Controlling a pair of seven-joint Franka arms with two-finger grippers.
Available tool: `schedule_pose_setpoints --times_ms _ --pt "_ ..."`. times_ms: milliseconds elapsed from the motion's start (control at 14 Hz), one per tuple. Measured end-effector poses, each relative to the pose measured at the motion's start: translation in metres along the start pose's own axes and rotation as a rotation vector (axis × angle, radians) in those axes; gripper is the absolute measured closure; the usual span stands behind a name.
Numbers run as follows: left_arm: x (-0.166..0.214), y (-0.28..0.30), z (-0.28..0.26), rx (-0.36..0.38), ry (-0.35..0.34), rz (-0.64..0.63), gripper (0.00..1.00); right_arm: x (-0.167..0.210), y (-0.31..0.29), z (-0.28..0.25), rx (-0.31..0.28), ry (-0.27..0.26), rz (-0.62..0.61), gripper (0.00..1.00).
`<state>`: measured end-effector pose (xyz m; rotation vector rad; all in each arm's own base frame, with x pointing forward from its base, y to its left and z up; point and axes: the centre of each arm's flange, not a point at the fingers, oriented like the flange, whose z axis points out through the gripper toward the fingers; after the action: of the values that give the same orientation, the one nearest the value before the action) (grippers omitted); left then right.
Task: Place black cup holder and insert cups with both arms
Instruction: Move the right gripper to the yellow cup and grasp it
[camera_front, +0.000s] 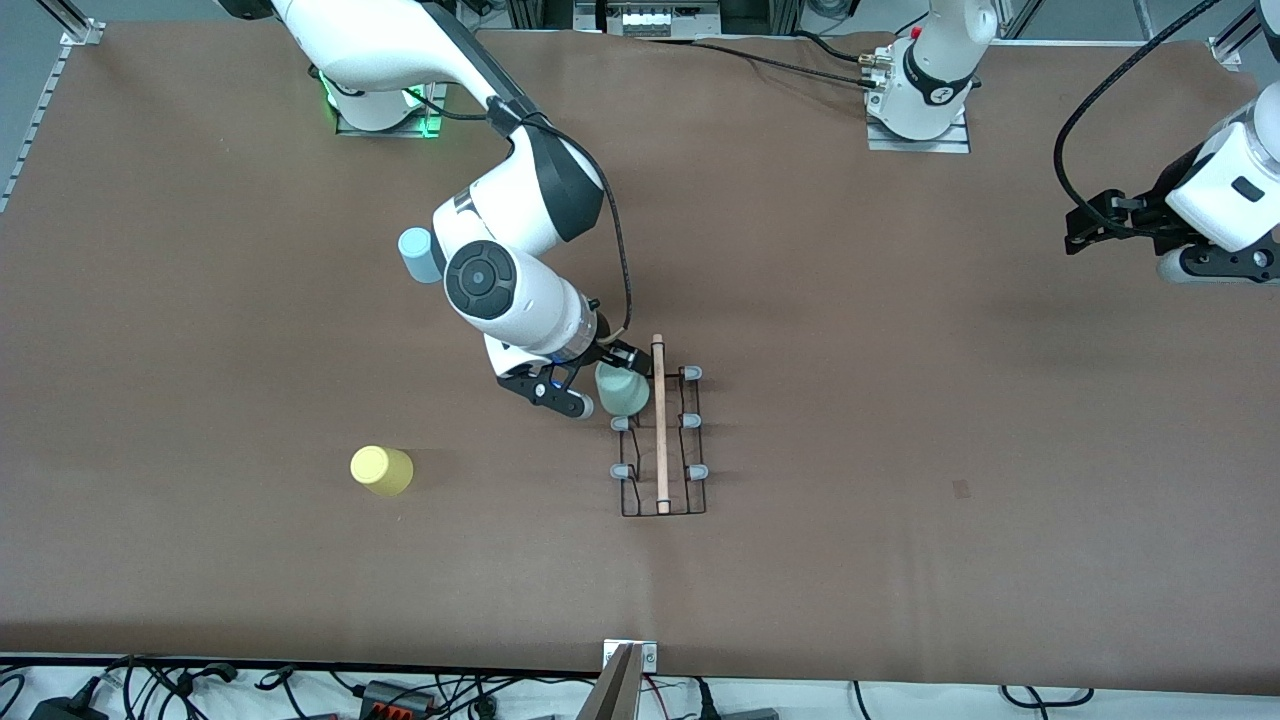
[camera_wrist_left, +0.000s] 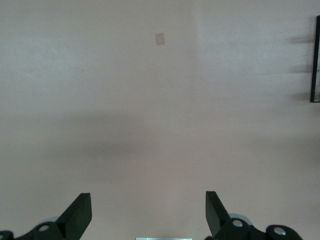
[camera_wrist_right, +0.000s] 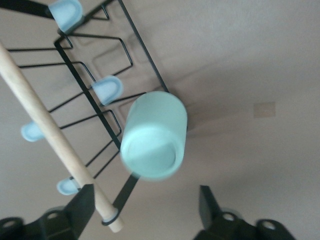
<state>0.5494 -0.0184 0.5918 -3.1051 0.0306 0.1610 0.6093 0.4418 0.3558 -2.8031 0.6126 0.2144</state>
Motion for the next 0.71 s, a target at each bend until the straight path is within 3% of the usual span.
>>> schedule_pose_setpoints --times_ms 214,356,570,712 --pt "0.000 0.010 0.000 0.002 0.000 0.019 0.00 0.030 0.012 -0.036 0.002 0.032 0.036 0.00" --pt "-0.001 0.022 0.000 0.004 0.001 0.040 0.00 0.065 0.037 -0.055 -0.036 0.094 0.068 0.00" --pt "-0.001 0.031 -0.001 0.005 0.003 0.057 0.00 0.120 0.085 -0.067 -0.188 0.221 -0.022 0.00" --pt "-0.001 0.031 -0.001 0.005 0.004 0.058 0.00 0.159 0.125 -0.064 -0.266 0.226 -0.131 0.00"
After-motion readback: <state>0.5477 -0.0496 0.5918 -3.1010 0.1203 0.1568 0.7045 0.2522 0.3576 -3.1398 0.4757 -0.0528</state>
